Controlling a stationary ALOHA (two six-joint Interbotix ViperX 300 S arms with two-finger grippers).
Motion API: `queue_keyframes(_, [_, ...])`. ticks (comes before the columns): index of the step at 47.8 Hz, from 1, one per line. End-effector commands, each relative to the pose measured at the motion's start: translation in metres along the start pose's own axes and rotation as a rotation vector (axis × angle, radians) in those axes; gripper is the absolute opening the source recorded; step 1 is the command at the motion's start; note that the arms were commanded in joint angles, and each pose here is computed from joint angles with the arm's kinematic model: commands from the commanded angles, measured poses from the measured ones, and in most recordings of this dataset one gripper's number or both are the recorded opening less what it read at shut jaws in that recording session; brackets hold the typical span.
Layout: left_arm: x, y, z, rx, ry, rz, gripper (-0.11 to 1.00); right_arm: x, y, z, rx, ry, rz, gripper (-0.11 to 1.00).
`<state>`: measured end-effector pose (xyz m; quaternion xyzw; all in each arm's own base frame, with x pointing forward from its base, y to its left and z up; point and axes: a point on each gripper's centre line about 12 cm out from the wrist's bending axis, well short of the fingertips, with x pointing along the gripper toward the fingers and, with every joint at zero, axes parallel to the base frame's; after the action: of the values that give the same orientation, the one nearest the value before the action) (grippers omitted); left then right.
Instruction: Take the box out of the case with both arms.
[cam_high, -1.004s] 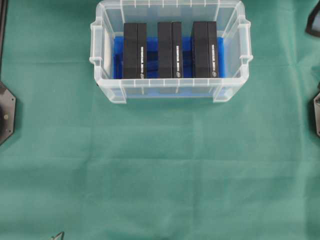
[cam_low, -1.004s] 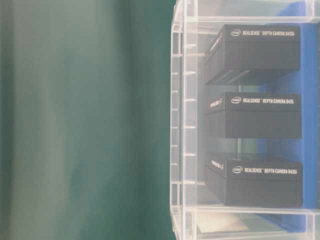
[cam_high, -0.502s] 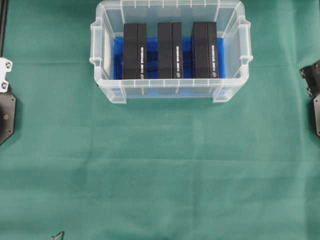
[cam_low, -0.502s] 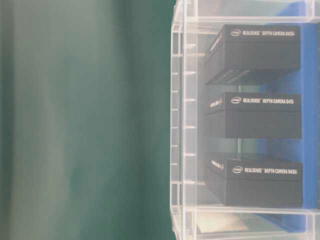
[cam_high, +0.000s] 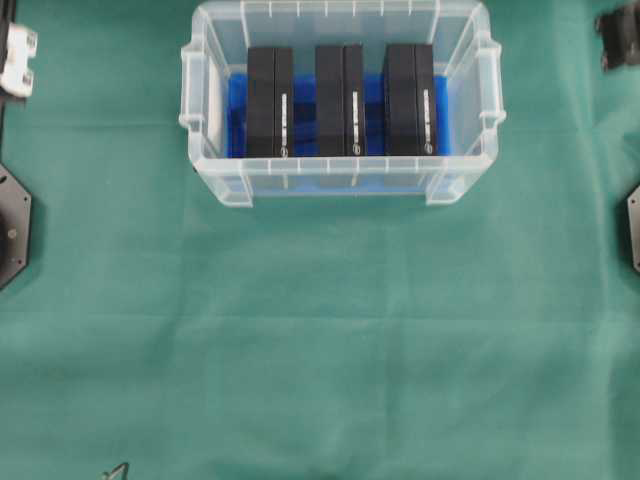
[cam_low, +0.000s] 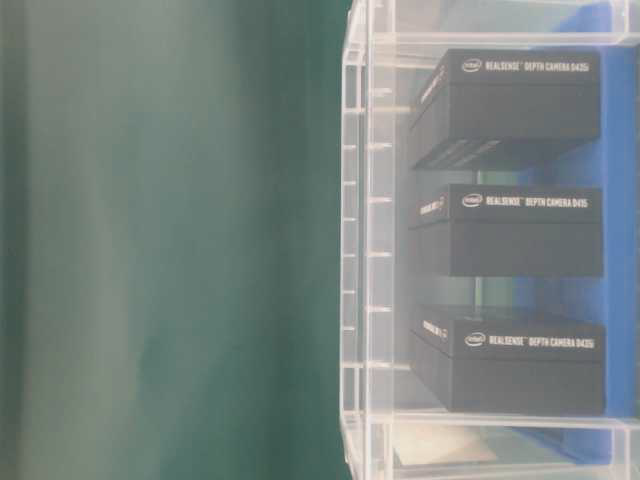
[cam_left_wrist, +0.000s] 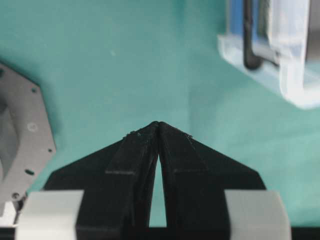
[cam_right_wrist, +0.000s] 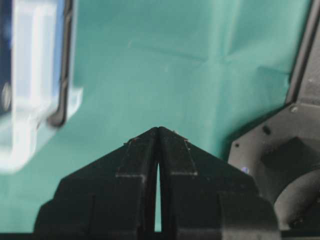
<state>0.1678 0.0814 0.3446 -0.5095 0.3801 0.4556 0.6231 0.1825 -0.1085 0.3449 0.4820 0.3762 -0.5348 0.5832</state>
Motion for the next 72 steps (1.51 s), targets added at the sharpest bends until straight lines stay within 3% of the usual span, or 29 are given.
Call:
queue_keyframes(1, [-0.004, -0.004, 0.006, 0.002, -0.007, -0.001, 0.0, 0.0, -0.001, 0.006, 0.017, -0.008, 0.003, -0.01])
queue_keyframes(10, [0.003, -0.003, 0.006, 0.015, 0.027, 0.058, 0.01, 0.005, -0.004, 0.0, 0.016, 0.019, -0.003, -0.01])
queue_keyframes(18, [0.006, -0.003, 0.005, 0.014, 0.036, 0.069, 0.03, 0.008, -0.007, -0.004, 0.014, 0.035, 0.011, -0.01])
queue_keyframes(23, [0.006, -0.003, 0.004, 0.014, 0.04, 0.066, 0.15, 0.009, -0.009, -0.006, 0.011, 0.036, 0.018, -0.01])
queue_keyframes(27, [0.006, -0.003, 0.004, 0.014, 0.041, 0.066, 0.32, 0.009, -0.01, -0.007, 0.011, 0.035, 0.021, 0.01])
queue_keyframes(33, [0.007, -0.004, 0.003, 0.016, 0.042, 0.067, 0.62, 0.012, -0.012, -0.007, 0.008, 0.034, 0.014, 0.17])
queue_keyframes(36, [0.007, -0.003, 0.003, 0.017, 0.041, 0.067, 0.77, 0.014, -0.013, -0.008, 0.006, 0.035, 0.004, 0.35])
queue_keyframes(40, [0.007, -0.002, 0.002, 0.017, 0.041, 0.067, 0.86, 0.019, -0.015, -0.008, 0.005, 0.031, -0.016, 0.6])
queue_keyframes(45, [0.006, -0.001, 0.002, 0.007, 0.036, 0.065, 0.88, 0.023, -0.016, -0.008, 0.012, 0.024, -0.027, 0.87])
queue_keyframes(49, [0.006, 0.0, 0.002, 0.007, 0.033, 0.063, 0.88, 0.023, -0.016, -0.008, 0.034, 0.022, -0.021, 0.96])
queue_keyframes(56, [0.006, -0.002, -0.002, 0.03, 0.042, 0.058, 0.88, 0.023, -0.016, -0.007, 0.06, 0.015, -0.022, 0.94])
queue_keyframes(72, [0.007, -0.004, -0.001, 0.018, 0.047, 0.06, 0.88, 0.024, -0.015, -0.008, 0.071, 0.02, -0.023, 0.94])
